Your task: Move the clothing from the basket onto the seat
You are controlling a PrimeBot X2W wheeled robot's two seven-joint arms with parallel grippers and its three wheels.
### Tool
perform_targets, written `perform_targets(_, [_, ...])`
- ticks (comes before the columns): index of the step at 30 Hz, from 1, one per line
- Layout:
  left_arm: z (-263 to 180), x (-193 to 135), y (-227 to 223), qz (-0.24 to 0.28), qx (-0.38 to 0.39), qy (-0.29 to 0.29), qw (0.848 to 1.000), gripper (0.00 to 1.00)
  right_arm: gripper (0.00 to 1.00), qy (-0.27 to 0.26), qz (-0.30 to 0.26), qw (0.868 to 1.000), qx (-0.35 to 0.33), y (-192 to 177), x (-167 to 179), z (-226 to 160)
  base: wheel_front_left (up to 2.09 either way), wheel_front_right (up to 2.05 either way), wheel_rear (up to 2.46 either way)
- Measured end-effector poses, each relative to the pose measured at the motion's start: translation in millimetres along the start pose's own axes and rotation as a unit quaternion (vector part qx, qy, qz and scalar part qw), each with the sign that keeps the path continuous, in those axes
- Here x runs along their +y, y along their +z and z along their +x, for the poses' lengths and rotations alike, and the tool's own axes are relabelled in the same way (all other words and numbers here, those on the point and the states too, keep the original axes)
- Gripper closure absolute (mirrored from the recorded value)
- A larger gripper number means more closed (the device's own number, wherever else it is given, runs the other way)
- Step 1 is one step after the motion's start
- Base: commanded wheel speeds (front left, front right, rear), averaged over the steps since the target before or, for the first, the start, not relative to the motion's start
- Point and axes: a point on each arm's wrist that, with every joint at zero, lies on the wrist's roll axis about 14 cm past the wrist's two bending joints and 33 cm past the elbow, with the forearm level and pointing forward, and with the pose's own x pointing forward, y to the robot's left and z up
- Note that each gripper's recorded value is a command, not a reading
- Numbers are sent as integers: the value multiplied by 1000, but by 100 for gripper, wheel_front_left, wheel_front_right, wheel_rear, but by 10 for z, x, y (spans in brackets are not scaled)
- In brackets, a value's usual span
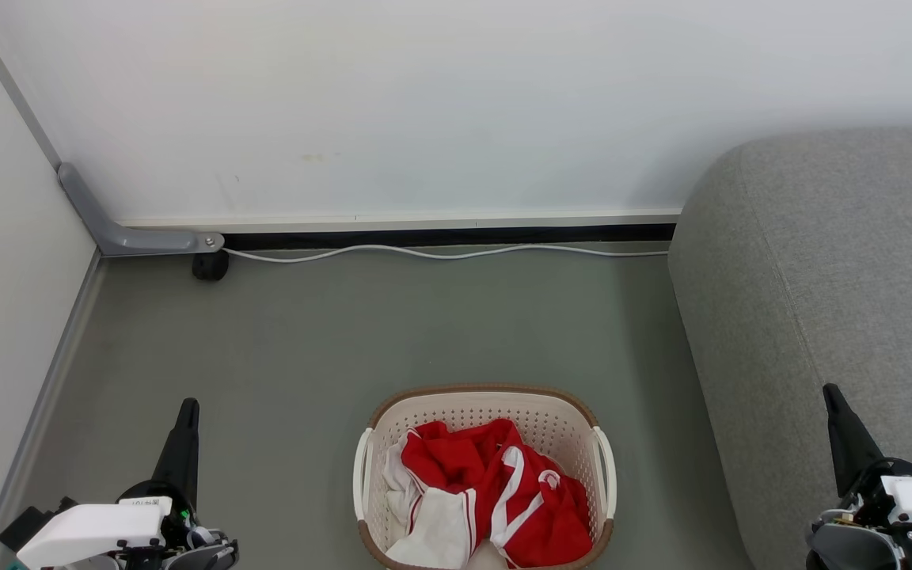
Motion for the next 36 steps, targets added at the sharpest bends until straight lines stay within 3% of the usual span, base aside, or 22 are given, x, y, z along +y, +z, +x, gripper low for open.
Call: perform_targets(36, [0, 0, 0, 0, 0, 0, 1000, 100, 100, 0, 0, 1000, 0, 0, 0, 0, 0, 0, 0])
